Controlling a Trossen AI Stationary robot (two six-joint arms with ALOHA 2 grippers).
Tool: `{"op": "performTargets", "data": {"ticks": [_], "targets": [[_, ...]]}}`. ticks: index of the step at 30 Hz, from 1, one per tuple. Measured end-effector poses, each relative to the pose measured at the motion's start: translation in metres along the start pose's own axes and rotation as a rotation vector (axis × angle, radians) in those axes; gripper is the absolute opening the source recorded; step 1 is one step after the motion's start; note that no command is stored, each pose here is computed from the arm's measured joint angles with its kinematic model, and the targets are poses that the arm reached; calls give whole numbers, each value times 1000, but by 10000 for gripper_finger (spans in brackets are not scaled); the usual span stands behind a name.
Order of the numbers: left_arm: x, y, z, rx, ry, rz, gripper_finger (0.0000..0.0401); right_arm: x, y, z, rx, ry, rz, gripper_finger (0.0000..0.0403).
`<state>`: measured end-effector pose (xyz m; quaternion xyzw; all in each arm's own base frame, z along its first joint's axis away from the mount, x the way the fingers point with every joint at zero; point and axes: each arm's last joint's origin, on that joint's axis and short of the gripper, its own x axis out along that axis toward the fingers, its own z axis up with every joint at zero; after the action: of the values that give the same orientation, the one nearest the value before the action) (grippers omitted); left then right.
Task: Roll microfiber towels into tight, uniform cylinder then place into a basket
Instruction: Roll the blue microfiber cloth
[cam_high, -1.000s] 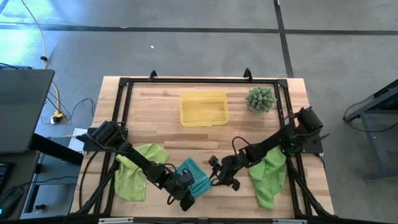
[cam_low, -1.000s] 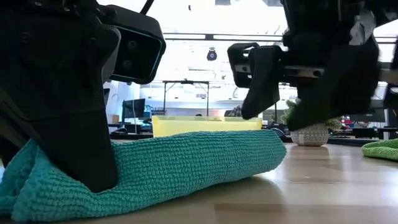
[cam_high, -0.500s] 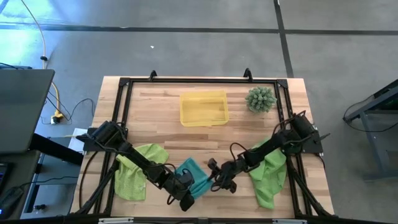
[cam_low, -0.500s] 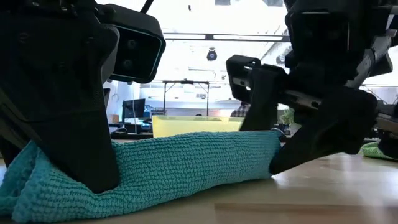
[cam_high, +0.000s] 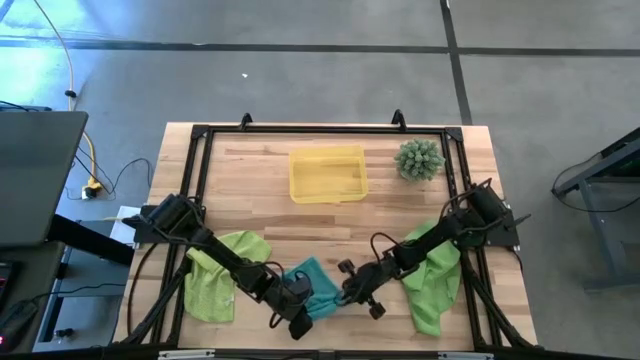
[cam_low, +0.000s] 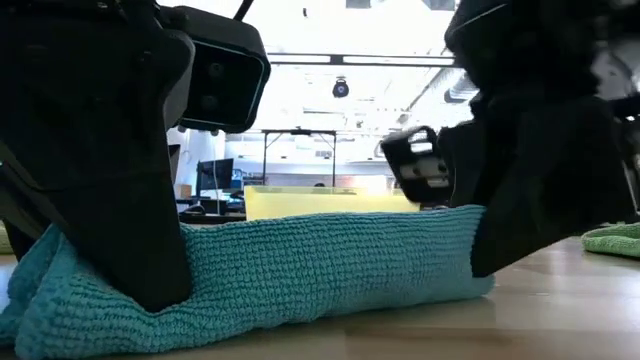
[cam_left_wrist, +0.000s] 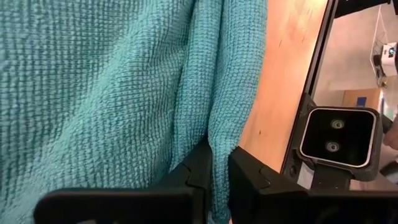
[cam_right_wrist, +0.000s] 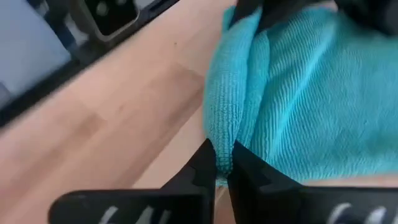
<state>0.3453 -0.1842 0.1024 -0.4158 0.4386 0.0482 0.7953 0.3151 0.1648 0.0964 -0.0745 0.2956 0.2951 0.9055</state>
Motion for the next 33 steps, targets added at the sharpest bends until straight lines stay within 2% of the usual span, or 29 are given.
{"op": "performTargets", "data": {"ticks": [6, 10, 12, 18, 27, 30, 33], "targets": [[-10, -13, 1, -9, 29, -54, 32, -3, -18, -1, 361, -1, 53, 5], [-17, -23, 2, -11, 14, -90, 32, -5, -26, -1, 623, -6, 10, 5], [-16, -23, 2, -10, 3, -76, 33, -5, -28, -2, 699, -6, -31, 5], [-17, -20, 0, -9, 49, -47, 33, -4, -23, -3, 725, 7, -51, 5], [-18, -23, -8, 2, 176, -86, 42, -4, -20, -4, 722, 21, -57, 5], [-20, -28, -6, 6, 184, -143, 59, -4, -20, -4, 717, 24, -56, 5], [-26, -41, -5, 50, 156, -252, 74, -4, -20, -5, 715, 25, -55, 5]]}}
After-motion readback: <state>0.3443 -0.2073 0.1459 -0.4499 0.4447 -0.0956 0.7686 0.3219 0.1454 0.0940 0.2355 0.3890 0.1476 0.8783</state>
